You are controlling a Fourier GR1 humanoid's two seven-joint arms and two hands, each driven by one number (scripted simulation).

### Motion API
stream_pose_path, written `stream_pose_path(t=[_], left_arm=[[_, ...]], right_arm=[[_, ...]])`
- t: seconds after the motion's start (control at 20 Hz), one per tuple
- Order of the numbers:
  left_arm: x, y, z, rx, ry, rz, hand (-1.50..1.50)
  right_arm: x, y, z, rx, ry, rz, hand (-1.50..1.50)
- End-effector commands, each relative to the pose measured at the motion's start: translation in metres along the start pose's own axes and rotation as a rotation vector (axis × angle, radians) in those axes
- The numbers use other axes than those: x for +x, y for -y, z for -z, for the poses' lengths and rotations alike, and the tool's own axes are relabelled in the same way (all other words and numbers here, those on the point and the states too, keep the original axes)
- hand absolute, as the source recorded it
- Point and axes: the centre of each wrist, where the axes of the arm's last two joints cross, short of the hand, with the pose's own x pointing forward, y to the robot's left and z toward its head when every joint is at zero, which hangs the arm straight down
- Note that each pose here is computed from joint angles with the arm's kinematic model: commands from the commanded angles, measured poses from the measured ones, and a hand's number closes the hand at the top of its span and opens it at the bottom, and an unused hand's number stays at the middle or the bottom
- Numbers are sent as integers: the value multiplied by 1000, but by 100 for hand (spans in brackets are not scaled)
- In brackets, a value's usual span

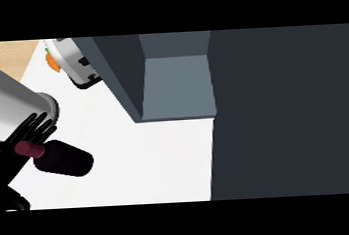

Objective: Pick up the wine, place it into the cabinet and close the cabinet

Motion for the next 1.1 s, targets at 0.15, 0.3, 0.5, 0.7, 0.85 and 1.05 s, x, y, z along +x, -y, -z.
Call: stream_pose_path(t=[0.15,0.3,0.5,0.7,0.85,1.05], left_arm=[[-10,-4,8,-56,40,-30,-150],[-28,1,7,-54,28,-15,-150],[-37,5,11,-51,6,-6,-150],[-57,11,9,-53,-4,-37,-150],[-39,-3,9,-50,10,-13,-150],[-60,11,24,-49,-6,-26,-150]], right_arm=[[18,5,-20,28,69,28,-150],[24,-7,-13,58,64,33,-150],[20,-3,-26,31,66,52,-150],[24,-8,-18,63,44,32,-150],[18,-11,-15,40,64,44,-150],[27,-8,-12,60,45,48,-150]])
